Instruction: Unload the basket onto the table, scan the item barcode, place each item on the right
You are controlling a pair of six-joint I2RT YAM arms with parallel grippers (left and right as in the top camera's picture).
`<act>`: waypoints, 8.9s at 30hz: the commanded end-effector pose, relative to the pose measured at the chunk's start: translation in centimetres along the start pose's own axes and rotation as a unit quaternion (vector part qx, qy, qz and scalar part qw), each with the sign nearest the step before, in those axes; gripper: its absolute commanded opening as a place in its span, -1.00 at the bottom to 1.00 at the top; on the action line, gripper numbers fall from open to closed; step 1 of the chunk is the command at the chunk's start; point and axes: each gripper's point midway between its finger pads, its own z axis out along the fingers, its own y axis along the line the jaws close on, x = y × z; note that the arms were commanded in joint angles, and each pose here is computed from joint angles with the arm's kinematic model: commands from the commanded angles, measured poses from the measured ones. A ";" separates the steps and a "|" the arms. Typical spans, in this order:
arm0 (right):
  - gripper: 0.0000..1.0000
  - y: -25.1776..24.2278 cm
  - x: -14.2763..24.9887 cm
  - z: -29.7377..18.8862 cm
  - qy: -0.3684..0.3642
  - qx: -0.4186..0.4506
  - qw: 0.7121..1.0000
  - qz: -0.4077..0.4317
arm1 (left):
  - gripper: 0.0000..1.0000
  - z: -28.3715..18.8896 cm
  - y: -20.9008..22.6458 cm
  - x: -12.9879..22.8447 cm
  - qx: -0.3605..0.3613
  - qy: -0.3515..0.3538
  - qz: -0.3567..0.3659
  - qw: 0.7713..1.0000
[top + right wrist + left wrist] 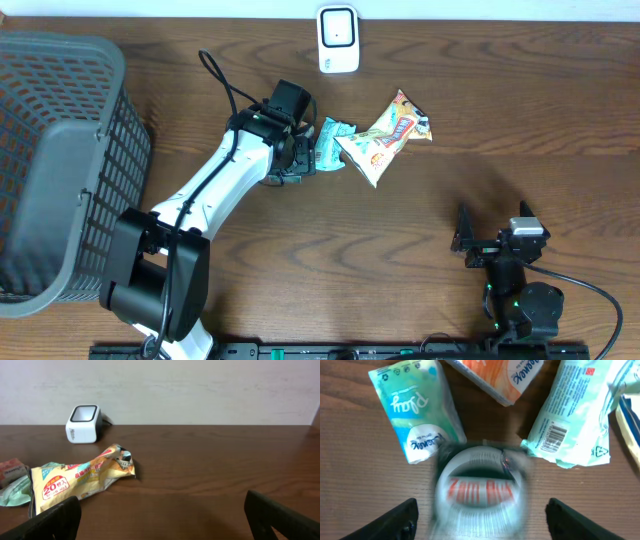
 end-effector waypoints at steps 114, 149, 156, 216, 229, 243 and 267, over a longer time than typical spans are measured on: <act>0.99 7.8 -18.8 7.9 0.119 -0.232 0.958 0.120 | 0.96 -15.8 4.4 0.9 0.019 -0.115 -0.037 0.993; -0.98 15.1 -5.2 18.2 0.461 -0.083 0.881 0.062 | 0.96 -15.8 4.4 0.9 0.019 -0.115 -0.037 0.993; -0.98 14.9 4.0 18.3 0.574 -0.061 0.816 0.028 | 0.96 -15.8 4.4 0.9 0.019 -0.115 -0.037 0.993; -0.98 16.3 1.7 13.1 0.597 -0.050 0.800 -0.031 | 0.96 -15.8 4.4 0.9 0.020 -0.115 -0.037 0.993; -0.97 13.6 -3.6 19.1 0.445 0.041 0.894 -0.027 | 0.96 -15.8 4.4 0.9 0.020 -0.115 -0.037 0.993; -0.98 12.2 13.3 23.6 0.561 0.039 0.826 -0.037 | 0.96 -15.8 4.4 0.9 0.020 -0.115 -0.037 0.993; -0.85 17.1 -0.6 15.6 0.568 -0.076 0.819 0.005 | 0.96 -15.8 4.4 0.9 0.020 -0.115 -0.037 0.993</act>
